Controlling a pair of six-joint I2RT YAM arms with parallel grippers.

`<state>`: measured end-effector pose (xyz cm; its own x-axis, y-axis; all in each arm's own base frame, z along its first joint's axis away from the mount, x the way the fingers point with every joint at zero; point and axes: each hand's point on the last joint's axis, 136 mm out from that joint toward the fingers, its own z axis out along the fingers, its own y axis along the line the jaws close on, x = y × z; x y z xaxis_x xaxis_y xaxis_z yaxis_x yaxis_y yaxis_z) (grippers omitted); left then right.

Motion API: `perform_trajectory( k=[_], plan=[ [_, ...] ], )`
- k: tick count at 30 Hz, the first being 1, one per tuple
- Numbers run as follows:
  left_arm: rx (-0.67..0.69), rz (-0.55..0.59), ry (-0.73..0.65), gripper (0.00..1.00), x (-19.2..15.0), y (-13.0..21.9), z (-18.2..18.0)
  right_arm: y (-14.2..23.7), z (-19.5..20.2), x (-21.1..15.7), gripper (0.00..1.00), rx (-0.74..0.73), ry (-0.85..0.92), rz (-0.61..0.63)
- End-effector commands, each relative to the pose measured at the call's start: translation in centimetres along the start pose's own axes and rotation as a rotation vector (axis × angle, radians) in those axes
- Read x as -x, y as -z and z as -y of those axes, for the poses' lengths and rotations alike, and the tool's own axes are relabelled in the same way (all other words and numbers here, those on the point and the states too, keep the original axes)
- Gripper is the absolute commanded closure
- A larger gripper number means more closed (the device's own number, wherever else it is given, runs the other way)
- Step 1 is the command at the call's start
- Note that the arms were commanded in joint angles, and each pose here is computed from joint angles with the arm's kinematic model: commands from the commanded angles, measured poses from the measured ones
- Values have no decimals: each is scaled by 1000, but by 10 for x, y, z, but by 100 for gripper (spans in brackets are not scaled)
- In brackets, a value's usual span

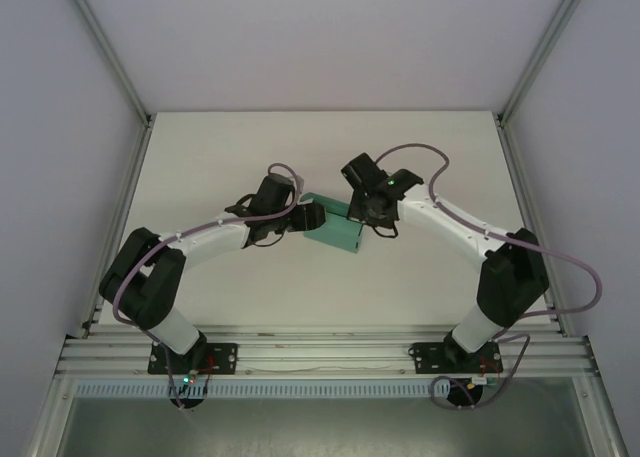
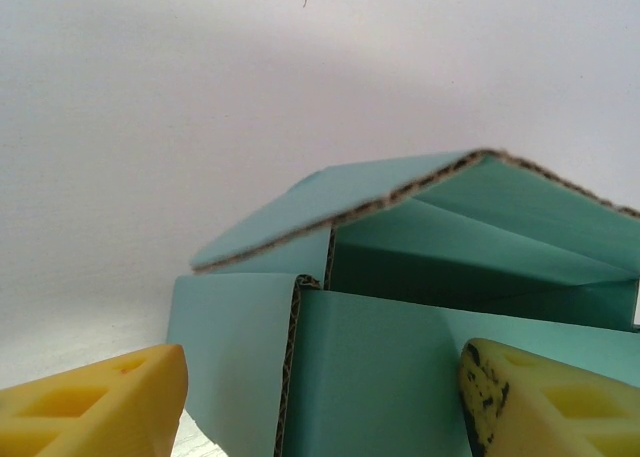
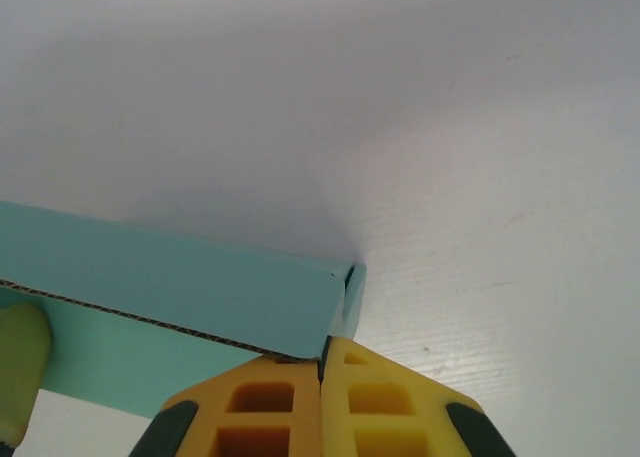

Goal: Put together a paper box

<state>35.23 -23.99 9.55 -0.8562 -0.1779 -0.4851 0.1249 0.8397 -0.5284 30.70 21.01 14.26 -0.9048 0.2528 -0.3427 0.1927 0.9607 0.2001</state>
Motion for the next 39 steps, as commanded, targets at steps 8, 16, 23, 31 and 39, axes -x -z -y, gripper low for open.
perform_trajectory(
  k=[8, 16, 23, 31, 39],
  plan=[
    [169, -155, 30, 29, -53, -12, -44, 0, -8, -28, 100, 62, -53, -101],
    [175, -153, 40, 29, -53, -13, -46, 3, 2, -40, 100, 13, -6, -113],
    [176, -140, 37, 29, -50, -11, -45, -13, 10, -59, 100, -6, -34, -119],
    [122, -146, -24, 29, -52, -1, -32, -17, 24, -50, 100, -60, -12, -15],
    [60, -178, -122, 10, -52, 25, -12, -18, 25, -41, 100, -94, 56, 18]
  ],
)
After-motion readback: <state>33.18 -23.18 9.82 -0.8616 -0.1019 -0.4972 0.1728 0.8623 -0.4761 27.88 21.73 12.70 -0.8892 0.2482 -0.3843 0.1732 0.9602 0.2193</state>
